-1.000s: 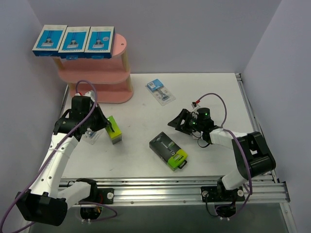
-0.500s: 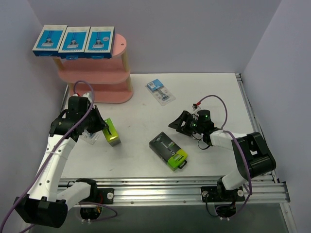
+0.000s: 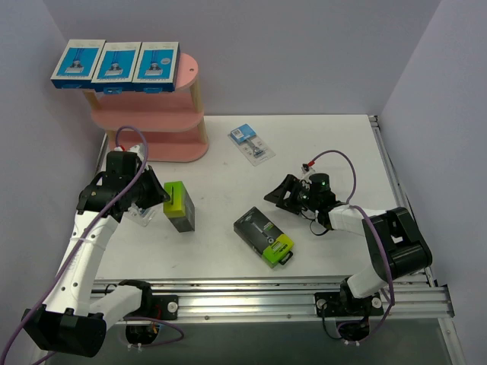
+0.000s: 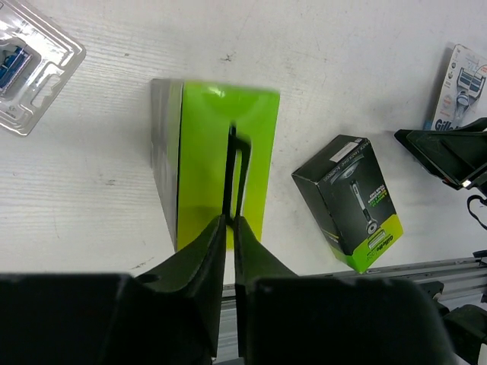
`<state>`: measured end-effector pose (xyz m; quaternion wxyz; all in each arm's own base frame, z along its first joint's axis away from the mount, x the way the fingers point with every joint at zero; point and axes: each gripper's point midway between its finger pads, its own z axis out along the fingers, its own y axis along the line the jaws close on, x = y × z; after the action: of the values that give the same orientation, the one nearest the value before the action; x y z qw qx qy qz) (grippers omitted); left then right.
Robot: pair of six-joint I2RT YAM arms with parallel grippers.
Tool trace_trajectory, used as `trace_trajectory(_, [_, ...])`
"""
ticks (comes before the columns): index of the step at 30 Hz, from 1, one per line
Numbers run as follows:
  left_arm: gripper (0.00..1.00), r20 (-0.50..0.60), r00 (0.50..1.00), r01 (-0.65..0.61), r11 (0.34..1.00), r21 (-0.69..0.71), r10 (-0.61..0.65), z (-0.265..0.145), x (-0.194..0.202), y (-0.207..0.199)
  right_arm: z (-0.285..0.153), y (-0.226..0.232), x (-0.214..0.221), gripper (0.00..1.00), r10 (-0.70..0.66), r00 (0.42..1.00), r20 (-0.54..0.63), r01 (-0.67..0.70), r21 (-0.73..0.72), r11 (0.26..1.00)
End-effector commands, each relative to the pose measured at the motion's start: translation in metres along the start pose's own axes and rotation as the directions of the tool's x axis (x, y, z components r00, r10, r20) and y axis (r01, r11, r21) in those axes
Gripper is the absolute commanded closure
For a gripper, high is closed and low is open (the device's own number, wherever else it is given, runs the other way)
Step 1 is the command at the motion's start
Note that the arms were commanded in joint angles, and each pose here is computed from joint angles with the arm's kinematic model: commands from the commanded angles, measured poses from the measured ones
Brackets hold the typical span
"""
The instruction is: Place and organize the shaving razors onto the shelf
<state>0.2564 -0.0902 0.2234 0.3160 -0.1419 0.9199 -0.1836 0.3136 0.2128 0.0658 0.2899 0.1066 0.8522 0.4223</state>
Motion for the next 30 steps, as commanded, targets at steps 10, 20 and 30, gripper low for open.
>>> trace_trajectory(10, [0.6,0.056,0.998,-0.03,0.999,0.017,0.029,-0.004,-0.014,-0.003,0.0,0.003,-0.003,0.36,-0.022,0.999,0.026,0.022,-0.019,1.0])
trace_trajectory(20, [0.4,0.244,0.953,-0.19,0.981,0.032,0.177,-0.046,-0.059,-0.021,0.0,0.002,-0.001,0.36,-0.02,0.999,0.028,0.021,-0.017,1.0])
trace_trajectory(30, [0.32,0.209,0.893,-0.408,0.913,-0.004,0.4,-0.041,-0.077,-0.029,-0.006,0.0,0.0,0.36,-0.034,0.999,0.024,0.034,-0.009,0.999])
